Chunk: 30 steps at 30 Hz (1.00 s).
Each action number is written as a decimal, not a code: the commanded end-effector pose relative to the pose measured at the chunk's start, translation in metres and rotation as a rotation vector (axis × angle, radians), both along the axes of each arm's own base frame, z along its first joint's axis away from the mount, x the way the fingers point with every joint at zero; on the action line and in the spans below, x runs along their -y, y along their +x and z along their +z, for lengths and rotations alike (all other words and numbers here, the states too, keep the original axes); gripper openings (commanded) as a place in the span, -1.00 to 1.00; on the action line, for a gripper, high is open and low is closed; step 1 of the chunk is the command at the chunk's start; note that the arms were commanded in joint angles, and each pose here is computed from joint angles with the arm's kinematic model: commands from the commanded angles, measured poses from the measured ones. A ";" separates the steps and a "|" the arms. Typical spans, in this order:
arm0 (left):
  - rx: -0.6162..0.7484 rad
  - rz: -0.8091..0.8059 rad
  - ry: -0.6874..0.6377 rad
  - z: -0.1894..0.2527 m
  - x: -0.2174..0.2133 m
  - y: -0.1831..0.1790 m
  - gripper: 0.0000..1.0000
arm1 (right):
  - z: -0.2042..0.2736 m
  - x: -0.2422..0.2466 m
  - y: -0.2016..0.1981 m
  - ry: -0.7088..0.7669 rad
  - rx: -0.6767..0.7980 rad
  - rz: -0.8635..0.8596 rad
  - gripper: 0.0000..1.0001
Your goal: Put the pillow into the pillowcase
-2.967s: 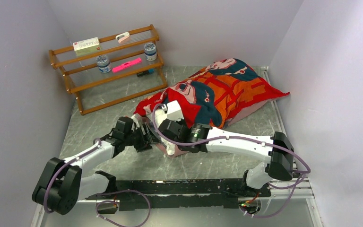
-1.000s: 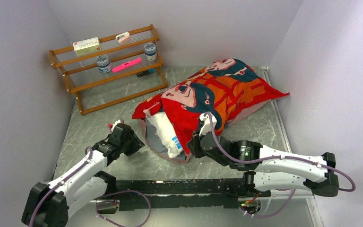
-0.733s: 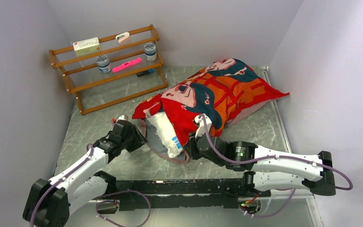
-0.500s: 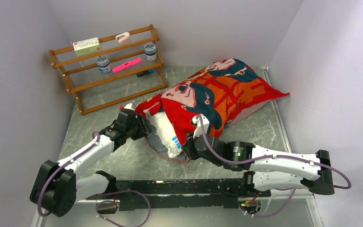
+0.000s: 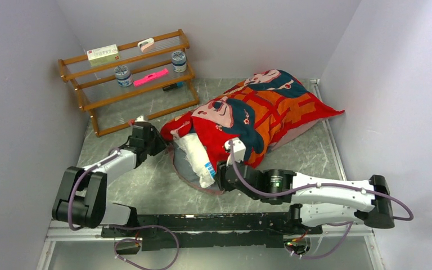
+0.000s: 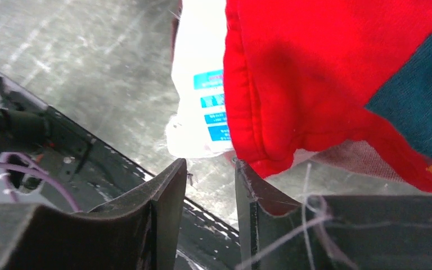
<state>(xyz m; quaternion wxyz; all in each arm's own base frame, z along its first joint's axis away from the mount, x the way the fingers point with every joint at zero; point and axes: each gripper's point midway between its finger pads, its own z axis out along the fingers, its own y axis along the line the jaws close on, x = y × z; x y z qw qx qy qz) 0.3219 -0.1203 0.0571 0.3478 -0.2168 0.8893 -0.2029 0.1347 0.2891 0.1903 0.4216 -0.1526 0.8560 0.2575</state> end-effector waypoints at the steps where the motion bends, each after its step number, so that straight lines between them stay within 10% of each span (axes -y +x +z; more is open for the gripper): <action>1: 0.106 0.062 -0.082 0.022 -0.011 0.040 -0.24 | -0.016 0.008 0.003 -0.100 0.015 -0.093 -0.14; 11: 0.056 0.213 -0.065 0.018 -0.065 0.077 -0.13 | -0.066 0.032 -0.004 -0.283 0.042 -0.247 0.10; 25: 0.000 0.288 -0.082 0.029 -0.119 0.055 -0.07 | -0.081 0.056 -0.020 -0.255 0.000 -0.314 -1.00; 30: -0.017 0.155 -0.136 0.028 -0.099 0.045 0.02 | -0.085 0.058 -0.032 -0.224 -0.028 -0.257 -1.00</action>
